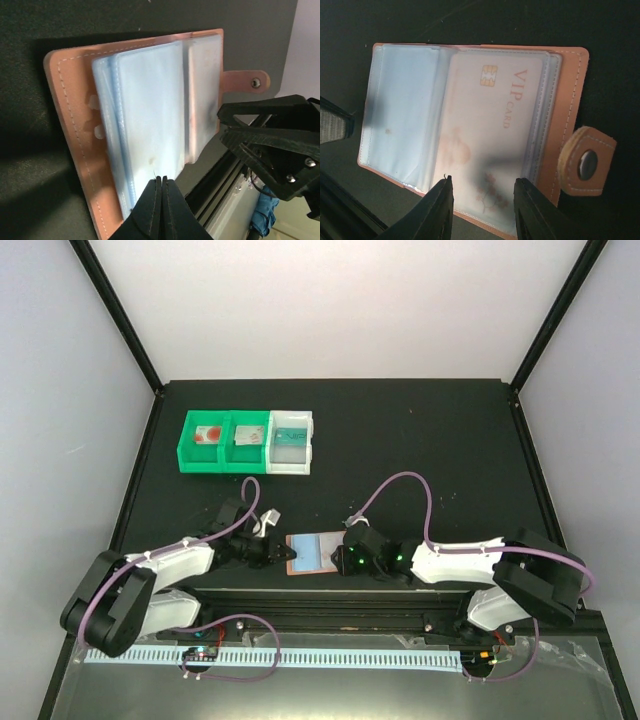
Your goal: Take the credit cards out of the card holder
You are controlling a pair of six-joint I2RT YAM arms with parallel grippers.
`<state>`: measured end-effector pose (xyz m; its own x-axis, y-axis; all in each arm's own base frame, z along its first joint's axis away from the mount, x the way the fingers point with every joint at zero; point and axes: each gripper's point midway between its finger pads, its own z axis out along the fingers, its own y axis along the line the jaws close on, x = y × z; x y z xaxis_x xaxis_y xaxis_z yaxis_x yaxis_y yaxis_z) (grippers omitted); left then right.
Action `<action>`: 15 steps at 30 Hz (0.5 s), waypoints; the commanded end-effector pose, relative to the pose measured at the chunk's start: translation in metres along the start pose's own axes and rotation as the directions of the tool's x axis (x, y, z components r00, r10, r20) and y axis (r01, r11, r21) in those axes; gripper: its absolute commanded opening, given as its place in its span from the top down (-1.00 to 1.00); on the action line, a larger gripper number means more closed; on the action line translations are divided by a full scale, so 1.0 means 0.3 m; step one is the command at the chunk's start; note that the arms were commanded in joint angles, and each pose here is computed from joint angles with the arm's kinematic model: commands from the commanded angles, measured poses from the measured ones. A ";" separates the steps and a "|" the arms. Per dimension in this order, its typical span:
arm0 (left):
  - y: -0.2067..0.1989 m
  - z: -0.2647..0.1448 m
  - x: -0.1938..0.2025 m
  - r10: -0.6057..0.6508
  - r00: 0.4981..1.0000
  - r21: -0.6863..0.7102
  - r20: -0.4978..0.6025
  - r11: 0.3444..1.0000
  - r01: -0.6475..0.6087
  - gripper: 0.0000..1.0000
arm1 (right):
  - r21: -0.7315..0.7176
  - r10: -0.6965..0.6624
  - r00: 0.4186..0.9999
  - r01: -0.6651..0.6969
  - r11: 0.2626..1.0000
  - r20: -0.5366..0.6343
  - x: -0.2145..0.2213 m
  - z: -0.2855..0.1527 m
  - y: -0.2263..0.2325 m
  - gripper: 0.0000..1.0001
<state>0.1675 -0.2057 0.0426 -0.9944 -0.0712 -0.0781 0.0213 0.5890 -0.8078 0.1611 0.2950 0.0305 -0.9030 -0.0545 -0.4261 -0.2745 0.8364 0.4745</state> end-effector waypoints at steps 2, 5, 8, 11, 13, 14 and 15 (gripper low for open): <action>0.024 0.023 -0.005 0.039 0.999 -0.010 0.005 0.999 -0.039 0.97 | 0.000 0.018 1.000 -0.018 1.000 0.018 -0.014 0.005 -0.004 0.31; 0.051 0.032 0.005 0.027 1.000 -0.036 -0.008 0.999 -0.027 0.97 | 0.002 0.023 1.000 -0.023 1.000 0.015 -0.009 0.009 -0.009 0.29; 0.071 0.042 0.014 0.008 1.000 -0.049 -0.024 0.999 -0.010 0.97 | 0.008 0.028 0.999 -0.028 1.000 0.020 -0.011 0.009 -0.014 0.26; 0.077 0.046 0.019 0.006 1.000 -0.052 -0.031 0.999 -0.007 0.97 | 0.029 0.034 0.999 -0.035 0.999 0.032 -0.019 0.007 -0.023 0.22; 0.078 0.045 0.020 0.007 0.999 -0.055 -0.032 0.998 -0.009 0.97 | 0.068 0.042 0.998 -0.044 0.997 0.040 -0.023 0.006 -0.046 0.20; 0.076 0.045 0.020 0.010 0.999 -0.054 -0.033 0.998 -0.012 0.97 | 0.076 0.039 0.998 -0.043 0.996 0.041 -0.024 0.007 -0.050 0.20; 0.077 0.044 0.021 0.011 0.999 -0.056 -0.032 0.998 -0.013 0.97 | 0.075 0.038 0.999 -0.040 0.996 0.038 -0.023 0.009 -0.049 0.20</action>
<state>0.1629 -0.2029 0.0182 -0.9977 -0.0574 -0.0369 -0.0070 0.6240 -0.7814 0.1642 0.2916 0.0287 -0.9041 -0.0300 -0.4263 -0.2483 0.8488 0.4668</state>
